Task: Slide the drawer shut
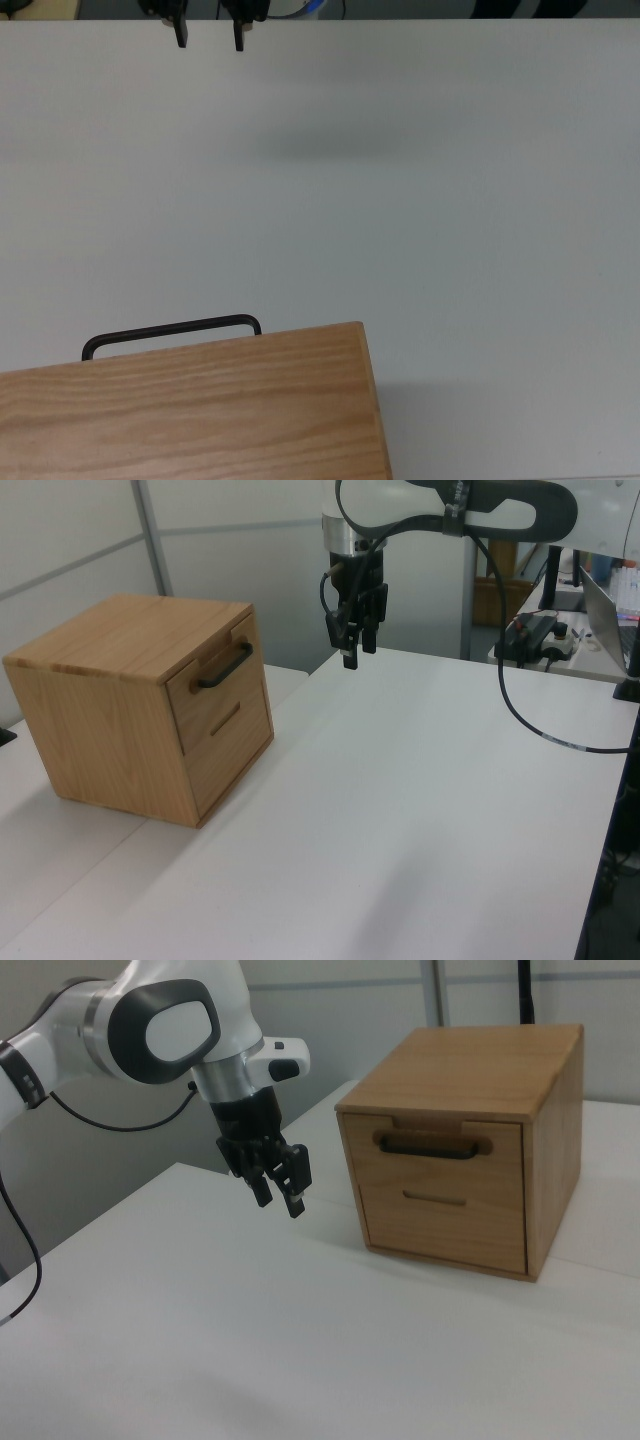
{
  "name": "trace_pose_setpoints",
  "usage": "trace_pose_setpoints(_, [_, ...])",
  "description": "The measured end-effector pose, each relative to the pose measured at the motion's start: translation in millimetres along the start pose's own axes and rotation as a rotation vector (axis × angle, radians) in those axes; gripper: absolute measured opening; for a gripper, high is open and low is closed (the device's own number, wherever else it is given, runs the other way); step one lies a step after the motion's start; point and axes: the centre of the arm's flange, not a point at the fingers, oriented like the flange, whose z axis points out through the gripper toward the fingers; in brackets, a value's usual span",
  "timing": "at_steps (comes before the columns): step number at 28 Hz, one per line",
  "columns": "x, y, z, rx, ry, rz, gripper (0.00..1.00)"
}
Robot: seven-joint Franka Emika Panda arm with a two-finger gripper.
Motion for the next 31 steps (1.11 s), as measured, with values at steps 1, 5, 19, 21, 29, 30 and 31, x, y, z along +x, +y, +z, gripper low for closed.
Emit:
trace_pose_setpoints(1, [0.0,0.0,0.0,0.0,0.0,0.0,0.68])
trace_pose_setpoints(5, [0.0,0.0,0.0,0.0,0.0,0.0,0.83])
trace_pose_setpoints(19, [-4.2,-1.2,-8.8,0.0,0.015,-0.003,1.0])
trace_pose_setpoints(21, [-4.6,-1.2,-9.5,0.0,0.016,-0.003,1.0])
trace_pose_setpoints(29, [-4.7,-1.4,-9.9,0.0,0.017,-0.003,1.0])
trace_pose_setpoints(30, [-4.7,-1.4,-9.9,0.0,0.017,-0.003,1.0])
trace_pose_setpoints(31, [-4.7,-1.4,-9.9,0.0,0.017,-0.003,1.0])
